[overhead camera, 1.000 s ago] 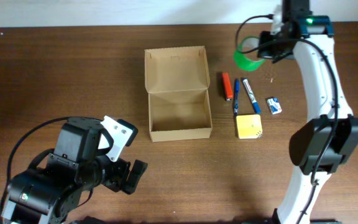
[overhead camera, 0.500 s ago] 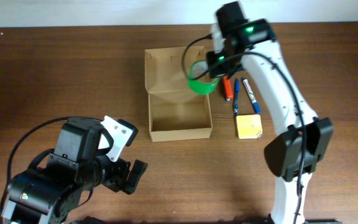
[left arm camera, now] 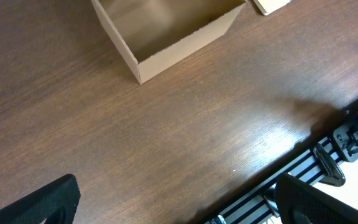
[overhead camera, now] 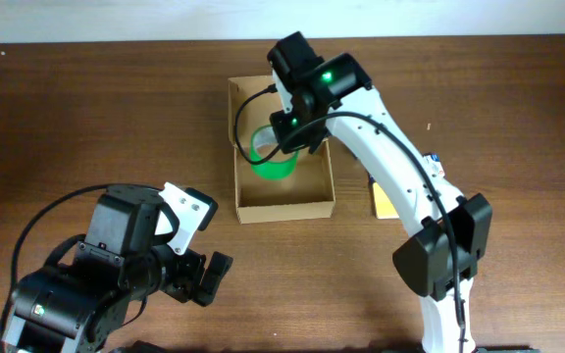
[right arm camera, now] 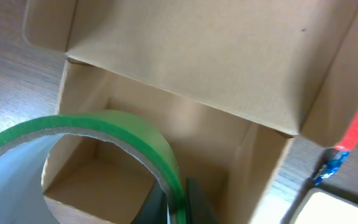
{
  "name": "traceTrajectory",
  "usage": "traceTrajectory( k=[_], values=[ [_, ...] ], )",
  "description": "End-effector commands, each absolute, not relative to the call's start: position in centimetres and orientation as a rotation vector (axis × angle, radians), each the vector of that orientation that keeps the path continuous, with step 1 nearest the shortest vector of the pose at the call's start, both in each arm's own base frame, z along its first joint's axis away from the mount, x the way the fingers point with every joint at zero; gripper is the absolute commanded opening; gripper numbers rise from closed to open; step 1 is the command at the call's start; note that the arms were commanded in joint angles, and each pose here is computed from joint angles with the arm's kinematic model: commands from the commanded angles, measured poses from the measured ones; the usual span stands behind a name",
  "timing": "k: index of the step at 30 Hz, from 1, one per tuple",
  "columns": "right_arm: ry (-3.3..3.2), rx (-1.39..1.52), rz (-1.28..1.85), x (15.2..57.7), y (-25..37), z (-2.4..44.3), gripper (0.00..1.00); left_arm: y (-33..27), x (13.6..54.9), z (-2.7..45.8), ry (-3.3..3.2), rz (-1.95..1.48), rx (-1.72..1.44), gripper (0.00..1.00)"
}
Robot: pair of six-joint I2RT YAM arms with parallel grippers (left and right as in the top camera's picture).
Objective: Pack container
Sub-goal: 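Lift the green tape with the right gripper and lower it into the box, then open the right gripper and withdraw it from the box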
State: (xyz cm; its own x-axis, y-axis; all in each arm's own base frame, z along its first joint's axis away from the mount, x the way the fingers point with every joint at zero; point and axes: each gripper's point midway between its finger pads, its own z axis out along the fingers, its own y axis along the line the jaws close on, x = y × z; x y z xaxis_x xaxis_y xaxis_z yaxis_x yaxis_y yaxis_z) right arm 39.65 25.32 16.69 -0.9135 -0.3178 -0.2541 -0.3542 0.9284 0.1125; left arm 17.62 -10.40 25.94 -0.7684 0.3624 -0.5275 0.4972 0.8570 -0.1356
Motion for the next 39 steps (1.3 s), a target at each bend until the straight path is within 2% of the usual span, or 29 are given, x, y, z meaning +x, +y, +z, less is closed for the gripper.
traceTrajectory(
  k=[1, 14, 24, 39],
  values=[
    [2.870, -0.389, 0.219, 39.5, 25.3, 16.6, 0.04, -10.5, 17.5, 26.2, 2.515, -0.378, 0.654, 1.00],
    [2.934, -0.315, 0.154, 38.0, 25.9, 12.2, 0.04, -10.5, 17.5, 26.2, 2.515, -0.379, 0.654, 1.00],
    [2.944, -0.375, 0.148, 36.5, 27.5, 9.0, 0.04, -10.6, 17.5, 26.2, 2.515, -0.379, 0.655, 1.00],
    [2.956, -0.377, 0.118, 35.9, 27.4, 7.5, 0.05, -10.5, 17.5, 26.2, 2.515, -0.378, 0.653, 1.00]
  ],
)
